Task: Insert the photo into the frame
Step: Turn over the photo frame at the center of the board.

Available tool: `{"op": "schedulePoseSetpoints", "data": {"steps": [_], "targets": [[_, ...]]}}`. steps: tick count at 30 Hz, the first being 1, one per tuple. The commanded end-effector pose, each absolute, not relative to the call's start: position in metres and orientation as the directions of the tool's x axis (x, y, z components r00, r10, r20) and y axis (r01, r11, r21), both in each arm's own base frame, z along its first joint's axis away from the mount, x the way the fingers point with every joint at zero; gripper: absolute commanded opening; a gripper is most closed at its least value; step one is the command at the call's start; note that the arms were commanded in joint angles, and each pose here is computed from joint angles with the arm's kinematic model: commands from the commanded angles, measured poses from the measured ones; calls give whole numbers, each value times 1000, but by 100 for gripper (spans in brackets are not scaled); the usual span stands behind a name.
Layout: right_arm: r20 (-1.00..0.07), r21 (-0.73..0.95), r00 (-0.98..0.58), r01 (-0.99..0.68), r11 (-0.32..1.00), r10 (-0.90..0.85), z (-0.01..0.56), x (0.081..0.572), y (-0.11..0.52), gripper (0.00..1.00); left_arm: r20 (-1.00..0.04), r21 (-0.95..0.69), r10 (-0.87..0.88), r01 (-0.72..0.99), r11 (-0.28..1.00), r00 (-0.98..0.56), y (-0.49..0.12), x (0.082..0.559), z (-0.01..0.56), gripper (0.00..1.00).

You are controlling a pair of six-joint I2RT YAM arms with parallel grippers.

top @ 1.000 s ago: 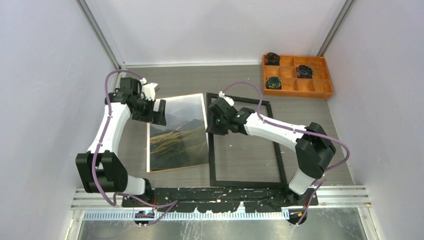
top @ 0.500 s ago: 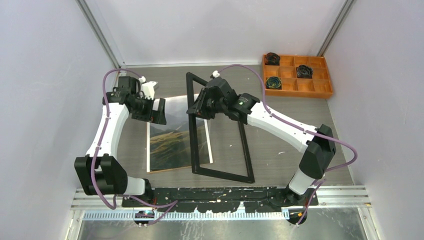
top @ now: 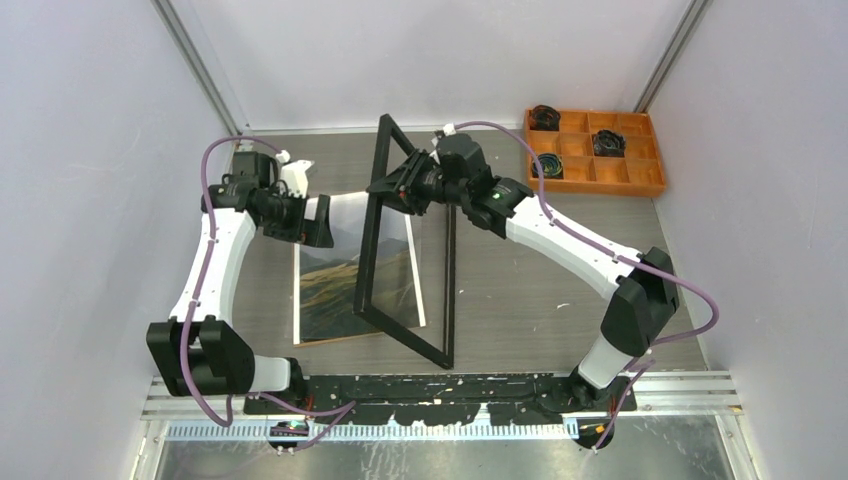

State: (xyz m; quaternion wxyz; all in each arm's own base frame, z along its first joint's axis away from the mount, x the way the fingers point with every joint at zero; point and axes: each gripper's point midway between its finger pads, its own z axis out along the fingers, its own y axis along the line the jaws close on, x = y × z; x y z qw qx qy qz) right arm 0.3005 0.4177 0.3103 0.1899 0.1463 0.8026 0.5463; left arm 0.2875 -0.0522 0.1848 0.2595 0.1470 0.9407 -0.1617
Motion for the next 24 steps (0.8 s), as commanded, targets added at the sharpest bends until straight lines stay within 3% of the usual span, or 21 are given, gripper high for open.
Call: {"op": "schedulePoseSetpoints", "data": {"steps": [1,17,24], "targets": [[-84,992,-900,-34,124,428,389,293,415,13,-601,-237,182,391,889,-779,-61,287,214,100],[-74,997,-926,-60,50,370,377,295,391,16,-633,-253,185,427,868,-751,-81,291,228,100],[-53,998,-912,-43,35,407,370,302,364,32,-676,-266,177,460,847,-715,-100,293,251,100]]}}
